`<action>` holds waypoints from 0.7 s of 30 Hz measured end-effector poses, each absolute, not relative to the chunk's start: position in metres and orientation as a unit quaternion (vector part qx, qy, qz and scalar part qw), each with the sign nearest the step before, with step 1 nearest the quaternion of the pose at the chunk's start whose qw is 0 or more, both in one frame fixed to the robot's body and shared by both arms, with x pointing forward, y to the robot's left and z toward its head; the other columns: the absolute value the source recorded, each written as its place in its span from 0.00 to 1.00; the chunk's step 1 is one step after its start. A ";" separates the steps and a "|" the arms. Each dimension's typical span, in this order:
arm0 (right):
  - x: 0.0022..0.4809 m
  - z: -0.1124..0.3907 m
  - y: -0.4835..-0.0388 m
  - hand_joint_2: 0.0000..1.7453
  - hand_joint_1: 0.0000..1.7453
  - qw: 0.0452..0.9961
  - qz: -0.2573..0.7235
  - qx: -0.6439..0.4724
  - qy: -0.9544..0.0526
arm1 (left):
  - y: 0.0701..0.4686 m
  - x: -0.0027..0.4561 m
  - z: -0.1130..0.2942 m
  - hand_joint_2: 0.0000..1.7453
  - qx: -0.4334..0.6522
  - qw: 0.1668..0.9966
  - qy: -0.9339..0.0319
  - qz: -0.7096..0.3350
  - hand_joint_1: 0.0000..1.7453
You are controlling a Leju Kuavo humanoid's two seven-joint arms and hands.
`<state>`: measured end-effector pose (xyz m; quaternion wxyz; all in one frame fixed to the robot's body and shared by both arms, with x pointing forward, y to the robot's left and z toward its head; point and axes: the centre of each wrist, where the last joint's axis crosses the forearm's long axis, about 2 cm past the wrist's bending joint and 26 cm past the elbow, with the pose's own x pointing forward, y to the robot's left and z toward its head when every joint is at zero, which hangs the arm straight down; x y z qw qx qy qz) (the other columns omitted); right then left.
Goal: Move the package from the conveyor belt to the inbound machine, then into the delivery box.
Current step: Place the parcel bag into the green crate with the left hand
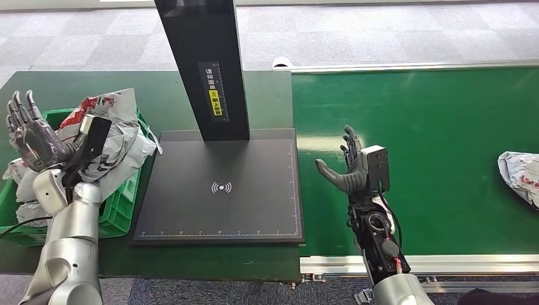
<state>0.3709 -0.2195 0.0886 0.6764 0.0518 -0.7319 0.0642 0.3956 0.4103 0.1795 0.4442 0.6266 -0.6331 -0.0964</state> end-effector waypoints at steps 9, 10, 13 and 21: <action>0.371 0.090 -0.219 1.00 0.00 0.671 0.064 0.053 -0.737 | 0.393 0.385 0.201 0.00 0.616 0.337 -0.712 -0.026 0.00; 0.371 0.090 -0.219 1.00 0.00 0.670 0.064 0.053 -0.737 | 0.390 0.385 0.203 0.00 0.614 0.329 -0.717 -0.017 0.00; 0.371 0.090 -0.219 1.00 0.00 0.669 0.064 0.053 -0.738 | 0.380 0.383 0.209 0.00 0.600 0.309 -0.737 0.025 0.00; 0.371 0.090 -0.220 1.00 0.00 0.665 0.064 0.055 -0.742 | 0.348 0.378 0.220 0.00 0.513 0.286 -0.798 0.137 0.00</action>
